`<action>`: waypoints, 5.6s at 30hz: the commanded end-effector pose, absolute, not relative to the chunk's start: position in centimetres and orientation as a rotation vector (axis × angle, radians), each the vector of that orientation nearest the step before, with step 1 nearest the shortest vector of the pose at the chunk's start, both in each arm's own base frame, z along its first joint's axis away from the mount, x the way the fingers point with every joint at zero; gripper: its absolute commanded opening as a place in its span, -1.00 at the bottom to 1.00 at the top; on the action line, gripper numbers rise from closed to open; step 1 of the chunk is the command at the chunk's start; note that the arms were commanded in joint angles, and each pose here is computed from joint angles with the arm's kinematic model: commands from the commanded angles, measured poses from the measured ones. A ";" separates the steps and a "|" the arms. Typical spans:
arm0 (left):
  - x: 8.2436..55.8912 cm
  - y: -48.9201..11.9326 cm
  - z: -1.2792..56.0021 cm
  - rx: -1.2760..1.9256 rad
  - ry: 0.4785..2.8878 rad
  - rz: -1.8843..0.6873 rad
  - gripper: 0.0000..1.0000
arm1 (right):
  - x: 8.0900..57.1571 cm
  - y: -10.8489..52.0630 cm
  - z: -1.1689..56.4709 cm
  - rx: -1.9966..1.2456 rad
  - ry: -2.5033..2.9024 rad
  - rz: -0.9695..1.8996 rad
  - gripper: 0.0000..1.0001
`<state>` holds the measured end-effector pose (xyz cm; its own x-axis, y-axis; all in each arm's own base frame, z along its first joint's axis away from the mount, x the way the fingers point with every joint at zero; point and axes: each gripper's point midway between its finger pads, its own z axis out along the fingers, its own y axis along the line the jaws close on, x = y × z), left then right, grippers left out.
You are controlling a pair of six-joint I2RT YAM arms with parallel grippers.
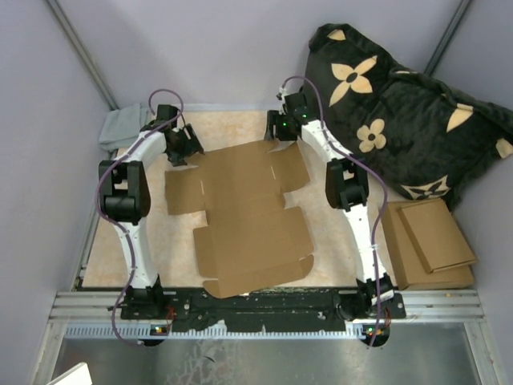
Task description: Fold the paper box
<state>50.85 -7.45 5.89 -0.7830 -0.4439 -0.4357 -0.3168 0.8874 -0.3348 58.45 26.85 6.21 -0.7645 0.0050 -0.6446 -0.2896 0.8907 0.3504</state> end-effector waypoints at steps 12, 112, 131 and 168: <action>53.1 -10.7 10.1 -0.449 2.437 -0.506 0.55 | 56.0 31.0 10.4 -0.361 2.286 0.657 0.27; 53.1 -9.4 9.3 -0.377 2.495 -0.280 0.47 | 58.6 27.9 9.2 -0.315 2.293 0.192 -0.37; 54.9 -9.4 8.4 -0.349 2.504 -0.260 -1.00 | 58.3 27.4 10.6 -0.288 2.275 0.203 -0.88; 31.7 -16.1 33.2 0.379 1.360 -0.597 -1.00 | 30.7 16.7 30.9 -0.283 2.207 0.406 0.13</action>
